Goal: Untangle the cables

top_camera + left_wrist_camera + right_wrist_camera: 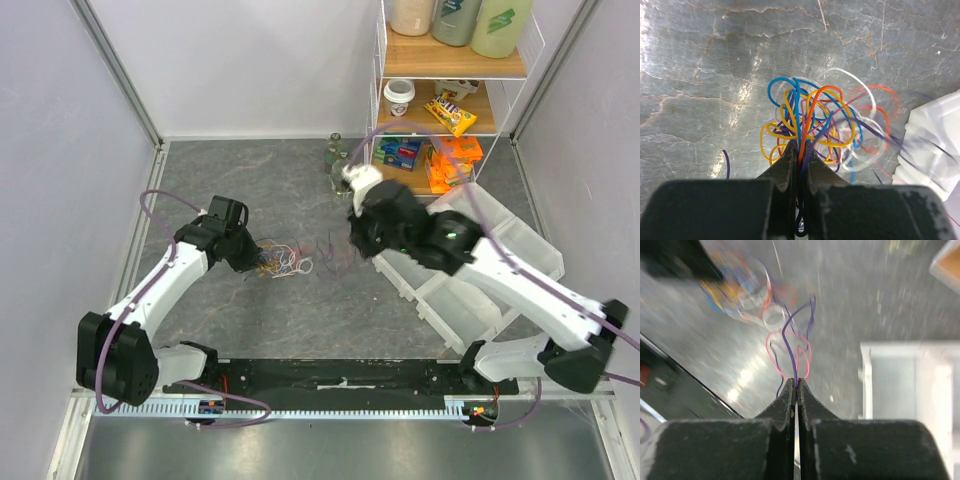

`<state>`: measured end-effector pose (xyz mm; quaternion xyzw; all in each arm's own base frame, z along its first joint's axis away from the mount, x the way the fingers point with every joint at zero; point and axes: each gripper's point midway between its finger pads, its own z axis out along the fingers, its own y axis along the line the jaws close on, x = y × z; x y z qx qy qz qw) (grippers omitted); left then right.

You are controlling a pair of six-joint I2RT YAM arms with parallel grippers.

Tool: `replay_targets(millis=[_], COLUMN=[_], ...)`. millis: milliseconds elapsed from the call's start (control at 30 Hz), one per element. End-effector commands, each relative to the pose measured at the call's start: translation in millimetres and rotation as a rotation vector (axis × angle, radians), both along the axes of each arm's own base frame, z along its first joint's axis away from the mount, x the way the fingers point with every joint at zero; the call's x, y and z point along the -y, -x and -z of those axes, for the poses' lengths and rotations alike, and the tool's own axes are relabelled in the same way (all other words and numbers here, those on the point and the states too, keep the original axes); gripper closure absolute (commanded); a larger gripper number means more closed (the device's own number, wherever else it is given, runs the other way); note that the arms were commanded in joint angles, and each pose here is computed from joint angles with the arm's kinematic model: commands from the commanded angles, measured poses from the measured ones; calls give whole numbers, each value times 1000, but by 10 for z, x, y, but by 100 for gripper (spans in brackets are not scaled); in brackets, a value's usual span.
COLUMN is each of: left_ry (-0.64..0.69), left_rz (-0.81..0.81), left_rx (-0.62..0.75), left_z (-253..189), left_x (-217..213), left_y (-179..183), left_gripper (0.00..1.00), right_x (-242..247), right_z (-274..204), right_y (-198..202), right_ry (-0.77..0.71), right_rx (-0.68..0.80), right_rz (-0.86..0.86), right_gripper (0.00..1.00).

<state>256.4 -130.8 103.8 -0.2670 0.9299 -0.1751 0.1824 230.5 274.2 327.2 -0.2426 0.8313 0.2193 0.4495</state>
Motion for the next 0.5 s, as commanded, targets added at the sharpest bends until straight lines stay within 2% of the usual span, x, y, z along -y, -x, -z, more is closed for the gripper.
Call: replay_targets(millis=[0, 67, 167, 267, 367, 467], left_ry=[-86, -91, -88, -81, -77, -74], left_rz=[15, 13, 7, -1, 1, 11], left_rx=[68, 56, 42, 47, 64, 73], left_z=[-213, -189, -149, -161, -205, -226], left_x=[-166, -182, -184, -184, -175, -164], left_y=[-35, -3, 33, 35, 18, 2], left_gripper=[98, 98, 98, 98, 98, 98], right_x=[101, 130, 150, 187, 228, 258], right_z=[1105, 1422, 1628, 1793, 2030, 2243], right_y=[142, 226, 281, 276, 289, 362], right_ry=[203, 251, 267, 312, 371, 402], right_rx=[-198, -252, -283, -299, -328, -373], right_rz=[-2, -33, -42, -42, -51, -67], right_gripper=[97, 100, 99, 87, 81, 64])
